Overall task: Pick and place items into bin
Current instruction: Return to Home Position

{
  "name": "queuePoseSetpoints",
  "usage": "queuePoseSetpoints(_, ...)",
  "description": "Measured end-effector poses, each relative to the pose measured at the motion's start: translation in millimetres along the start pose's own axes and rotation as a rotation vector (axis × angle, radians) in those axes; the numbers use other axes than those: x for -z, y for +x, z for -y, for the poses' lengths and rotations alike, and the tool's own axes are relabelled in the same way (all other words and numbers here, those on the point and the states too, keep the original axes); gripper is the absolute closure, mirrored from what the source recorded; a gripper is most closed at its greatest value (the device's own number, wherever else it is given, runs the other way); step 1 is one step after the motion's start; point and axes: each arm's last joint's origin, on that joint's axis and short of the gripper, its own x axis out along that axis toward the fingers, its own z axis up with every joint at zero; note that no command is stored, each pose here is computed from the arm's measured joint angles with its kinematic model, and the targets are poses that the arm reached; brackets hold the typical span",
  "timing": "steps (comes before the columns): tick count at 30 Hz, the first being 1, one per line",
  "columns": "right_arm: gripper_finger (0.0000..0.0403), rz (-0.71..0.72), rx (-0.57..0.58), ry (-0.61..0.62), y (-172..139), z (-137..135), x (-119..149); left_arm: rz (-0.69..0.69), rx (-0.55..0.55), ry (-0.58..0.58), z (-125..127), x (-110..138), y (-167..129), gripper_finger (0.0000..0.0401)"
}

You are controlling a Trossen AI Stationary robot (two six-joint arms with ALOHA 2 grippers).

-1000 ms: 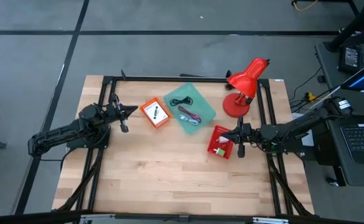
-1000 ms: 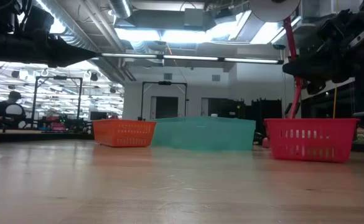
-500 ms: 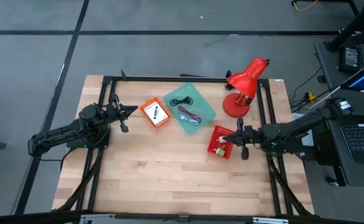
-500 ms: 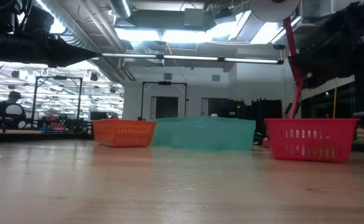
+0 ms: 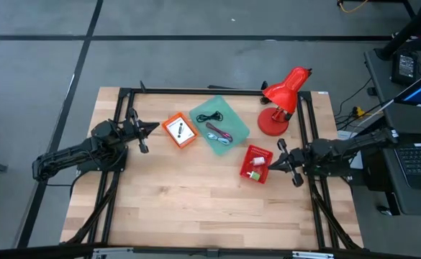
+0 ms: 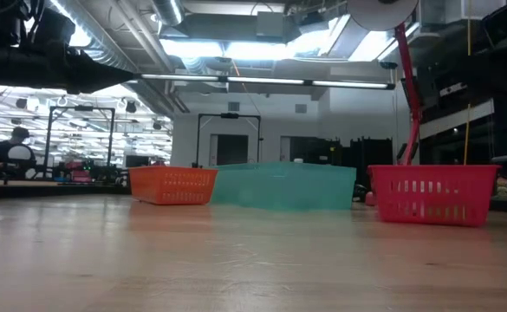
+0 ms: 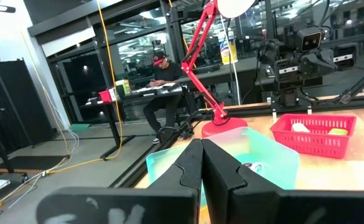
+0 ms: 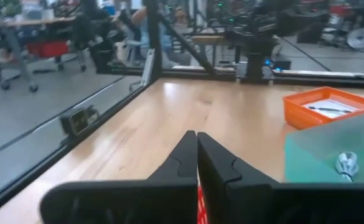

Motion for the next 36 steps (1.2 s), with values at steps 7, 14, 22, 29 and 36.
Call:
queuePoseSetpoints(7,0.0402,-0.002,-0.014,-0.02,-9,-1,2,0.0,0.0,0.0,0,0,0,0.0399)
queuePoseSetpoints(14,0.0402,0.091,-0.012,-0.07,-16,-1,-5,0.0,0.001,0.0,0,0,0,0.0399)
queuePoseSetpoints(22,0.0402,0.071,-0.012,-0.066,-14,-1,-4,0.0,0.001,0.0,0,0,0,0.0399)
queuePoseSetpoints(29,0.0402,0.071,-0.012,-0.063,-14,-1,-4,0.0,0.001,0.0,0,0,0,0.0399)
queuePoseSetpoints(36,0.0403,0.071,-0.012,-0.063,-14,-1,-4,0.0,0.001,0.0,0,0,0,0.0399)
